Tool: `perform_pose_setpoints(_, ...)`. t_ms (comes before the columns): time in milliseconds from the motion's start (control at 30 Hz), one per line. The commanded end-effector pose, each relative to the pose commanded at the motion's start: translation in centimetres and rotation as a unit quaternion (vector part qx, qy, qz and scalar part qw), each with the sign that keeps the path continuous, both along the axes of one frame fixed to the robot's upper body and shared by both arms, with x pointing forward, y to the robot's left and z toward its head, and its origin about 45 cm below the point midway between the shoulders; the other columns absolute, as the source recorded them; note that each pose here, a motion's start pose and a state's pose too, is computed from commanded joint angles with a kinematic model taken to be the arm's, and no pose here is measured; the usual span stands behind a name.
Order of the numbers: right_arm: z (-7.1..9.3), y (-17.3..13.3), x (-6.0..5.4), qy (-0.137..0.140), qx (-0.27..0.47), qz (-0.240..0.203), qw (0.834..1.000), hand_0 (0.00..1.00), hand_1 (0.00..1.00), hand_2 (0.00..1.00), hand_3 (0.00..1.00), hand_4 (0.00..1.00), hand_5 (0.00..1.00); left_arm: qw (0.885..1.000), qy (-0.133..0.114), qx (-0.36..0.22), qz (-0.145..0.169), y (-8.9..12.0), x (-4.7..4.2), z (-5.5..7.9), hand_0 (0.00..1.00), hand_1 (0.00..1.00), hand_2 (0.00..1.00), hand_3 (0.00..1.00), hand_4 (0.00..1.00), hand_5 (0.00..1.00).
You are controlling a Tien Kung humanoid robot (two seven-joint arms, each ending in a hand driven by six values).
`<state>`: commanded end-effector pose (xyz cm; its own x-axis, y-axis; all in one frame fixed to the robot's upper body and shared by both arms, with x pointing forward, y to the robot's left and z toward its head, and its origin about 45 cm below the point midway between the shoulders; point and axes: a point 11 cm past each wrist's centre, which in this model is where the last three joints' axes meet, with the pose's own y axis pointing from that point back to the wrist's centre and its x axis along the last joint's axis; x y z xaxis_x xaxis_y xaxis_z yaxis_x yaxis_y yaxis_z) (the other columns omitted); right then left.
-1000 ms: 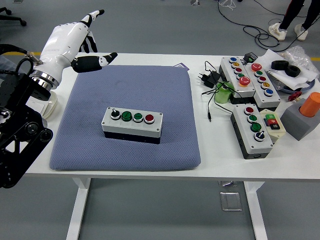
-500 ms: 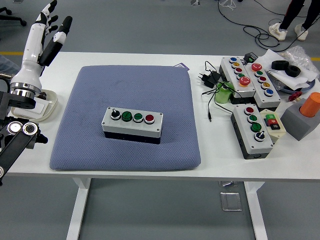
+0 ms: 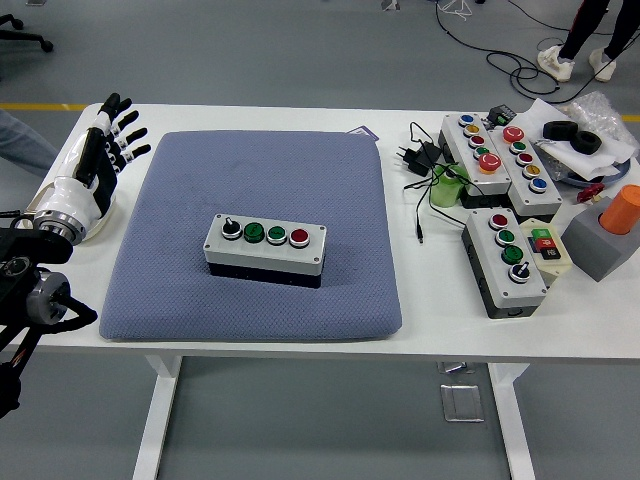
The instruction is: Pick up the button,place it on the desk,press the button,press the button
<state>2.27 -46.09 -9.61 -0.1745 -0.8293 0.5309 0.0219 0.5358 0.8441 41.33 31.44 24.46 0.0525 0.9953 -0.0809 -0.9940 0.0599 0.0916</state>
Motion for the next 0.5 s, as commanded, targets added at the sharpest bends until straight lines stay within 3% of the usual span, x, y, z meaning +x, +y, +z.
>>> perform_pose_setpoints(500, 0.01, -0.04, -0.09, 0.0, -0.001, -0.001, 1.0, 0.631, 0.471, 0.53, 0.584, 0.269, 0.01, 1.0, 0.006, -0.008, -0.016, 0.0, -0.2, -0.43, 0.784, 0.871, 0.943, 0.909, 0.698, 0.998)
